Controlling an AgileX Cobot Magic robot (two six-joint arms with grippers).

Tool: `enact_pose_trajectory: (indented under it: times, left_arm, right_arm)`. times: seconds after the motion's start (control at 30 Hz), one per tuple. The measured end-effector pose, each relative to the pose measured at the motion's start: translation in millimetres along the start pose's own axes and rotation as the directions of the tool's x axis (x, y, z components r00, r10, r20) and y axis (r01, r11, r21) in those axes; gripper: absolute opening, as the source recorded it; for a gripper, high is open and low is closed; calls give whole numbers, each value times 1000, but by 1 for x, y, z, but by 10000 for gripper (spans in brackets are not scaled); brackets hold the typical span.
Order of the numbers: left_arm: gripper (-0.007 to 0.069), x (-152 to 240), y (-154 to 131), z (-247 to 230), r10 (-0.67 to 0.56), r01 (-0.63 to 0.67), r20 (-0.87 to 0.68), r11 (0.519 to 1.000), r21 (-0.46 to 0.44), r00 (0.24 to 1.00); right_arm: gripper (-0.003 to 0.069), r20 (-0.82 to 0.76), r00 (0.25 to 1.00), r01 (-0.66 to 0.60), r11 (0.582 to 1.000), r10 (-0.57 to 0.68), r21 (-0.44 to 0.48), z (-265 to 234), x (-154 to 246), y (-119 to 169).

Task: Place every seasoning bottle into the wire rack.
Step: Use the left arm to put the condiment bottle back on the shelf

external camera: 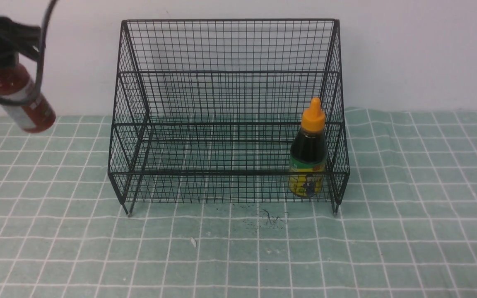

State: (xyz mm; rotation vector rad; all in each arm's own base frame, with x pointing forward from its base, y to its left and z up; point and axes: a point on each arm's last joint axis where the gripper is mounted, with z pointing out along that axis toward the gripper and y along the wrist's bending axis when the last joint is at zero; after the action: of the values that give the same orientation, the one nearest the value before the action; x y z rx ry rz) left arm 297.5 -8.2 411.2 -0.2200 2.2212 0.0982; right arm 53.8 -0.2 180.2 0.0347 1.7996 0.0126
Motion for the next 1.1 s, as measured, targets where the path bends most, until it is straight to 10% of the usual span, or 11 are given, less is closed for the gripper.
enact_pose_trajectory:
  times: [0.33, 1.1]
  left_arm:
    - [284, -11, -53, 2, 64, -80, 80, 972, 220, 995]
    - [284, 30, -98, 136, 137, -114, -85, 965, 235, 987]
  right_arm:
    - [-15, 0, 1000, 0, 1000, 0, 1, 0, 0, 0]
    - [-15, 0, 1000, 0, 1000, 0, 1, 0, 0, 0]
